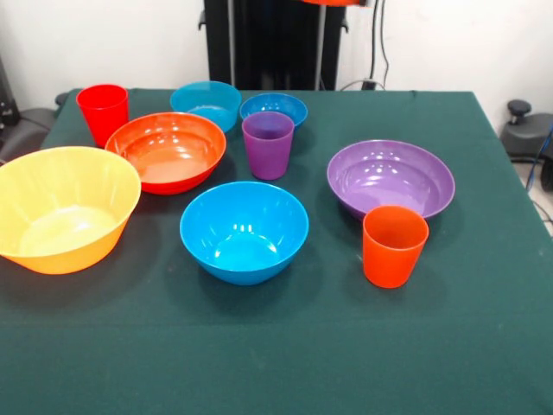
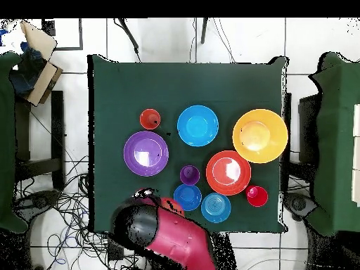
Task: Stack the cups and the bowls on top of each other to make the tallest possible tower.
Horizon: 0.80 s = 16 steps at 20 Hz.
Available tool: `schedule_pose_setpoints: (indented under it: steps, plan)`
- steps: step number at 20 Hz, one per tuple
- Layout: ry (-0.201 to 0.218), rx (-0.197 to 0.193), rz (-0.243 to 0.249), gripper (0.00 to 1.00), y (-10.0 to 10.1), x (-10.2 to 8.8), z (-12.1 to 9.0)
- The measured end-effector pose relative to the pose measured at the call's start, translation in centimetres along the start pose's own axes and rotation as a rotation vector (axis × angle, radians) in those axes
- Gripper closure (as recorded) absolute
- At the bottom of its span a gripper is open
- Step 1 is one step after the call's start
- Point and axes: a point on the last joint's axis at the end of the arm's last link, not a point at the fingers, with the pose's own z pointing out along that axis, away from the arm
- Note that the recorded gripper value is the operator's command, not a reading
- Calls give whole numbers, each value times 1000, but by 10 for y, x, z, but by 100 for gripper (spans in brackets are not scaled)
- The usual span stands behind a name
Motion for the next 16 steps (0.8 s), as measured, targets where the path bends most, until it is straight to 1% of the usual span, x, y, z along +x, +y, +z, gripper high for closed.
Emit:
schedule_pose_setpoints:
  steps: [1,2,3,4,6,9,11,12,16]
  plan:
    - [-12,-1,16,100,-7,-12,-3]
    - [-28,-1,40,100,-16,-30,-7]
    - [-45,-2,74,100,-29,-54,-10]
    - [-54,-2,101,100,-39,-72,-12]
    - [-71,-3,149,100,-55,-102,-12]
    - [-96,-6,188,100,-72,-129,-10]
    - [-125,-7,215,100,-85,-152,-6]
    - [-162,-5,229,100,-97,-173,2]
    - [-215,2,224,100,-107,-197,17]
